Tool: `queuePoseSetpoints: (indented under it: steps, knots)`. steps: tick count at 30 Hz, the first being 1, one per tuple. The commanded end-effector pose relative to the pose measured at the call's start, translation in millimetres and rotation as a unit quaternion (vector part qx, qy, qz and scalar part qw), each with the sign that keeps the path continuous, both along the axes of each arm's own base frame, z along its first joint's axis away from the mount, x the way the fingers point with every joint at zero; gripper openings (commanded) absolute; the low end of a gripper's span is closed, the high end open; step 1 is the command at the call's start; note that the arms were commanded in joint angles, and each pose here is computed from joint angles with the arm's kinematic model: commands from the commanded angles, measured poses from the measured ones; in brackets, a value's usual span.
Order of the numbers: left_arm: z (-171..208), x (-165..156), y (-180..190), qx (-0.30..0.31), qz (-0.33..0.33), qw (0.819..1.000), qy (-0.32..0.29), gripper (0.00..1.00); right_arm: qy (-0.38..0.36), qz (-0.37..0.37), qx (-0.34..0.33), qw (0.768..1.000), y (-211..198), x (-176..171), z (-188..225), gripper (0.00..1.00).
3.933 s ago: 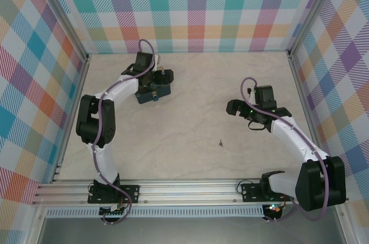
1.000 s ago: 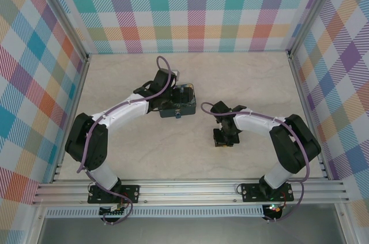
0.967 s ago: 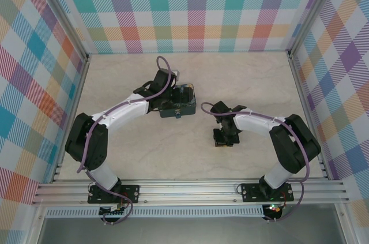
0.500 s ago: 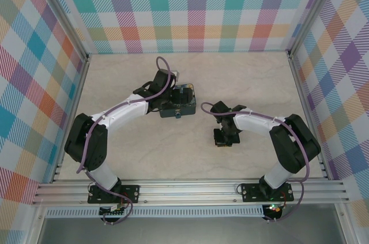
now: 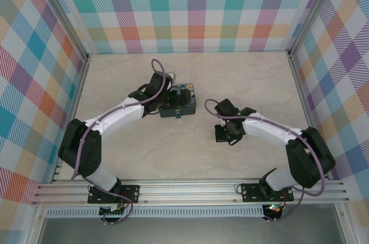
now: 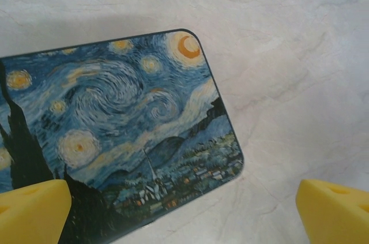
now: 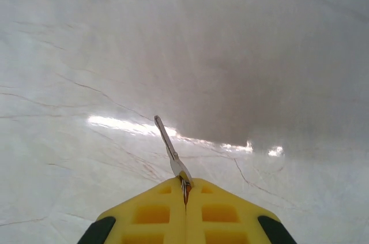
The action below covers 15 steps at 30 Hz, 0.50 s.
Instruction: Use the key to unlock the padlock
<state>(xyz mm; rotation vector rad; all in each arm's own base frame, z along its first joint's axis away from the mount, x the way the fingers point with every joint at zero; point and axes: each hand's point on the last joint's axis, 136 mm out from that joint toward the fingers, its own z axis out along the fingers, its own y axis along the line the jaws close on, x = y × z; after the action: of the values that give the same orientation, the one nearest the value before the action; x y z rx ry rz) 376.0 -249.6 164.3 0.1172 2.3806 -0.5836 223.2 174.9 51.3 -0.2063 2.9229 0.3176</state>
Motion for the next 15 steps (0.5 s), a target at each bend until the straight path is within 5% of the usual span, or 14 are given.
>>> queuePoseSetpoints:
  steps: [1, 9, 15]
  knots:
    - [25, -6, -9, -0.075, -0.001, 0.997, -0.008, 1.0, -0.077, 0.029, 0.048, 0.995, 12, 20, 24, 0.0]
    - [68, -25, -48, -0.227, -0.078, 0.971, -0.011, 0.96, -0.248, 0.07, 0.156, 0.954, 40, 49, 97, 0.0]
    - [92, -37, -71, -0.284, -0.141, 0.948, -0.025, 0.78, -0.317, 0.085, 0.211, 0.921, 55, 59, 141, 0.0]
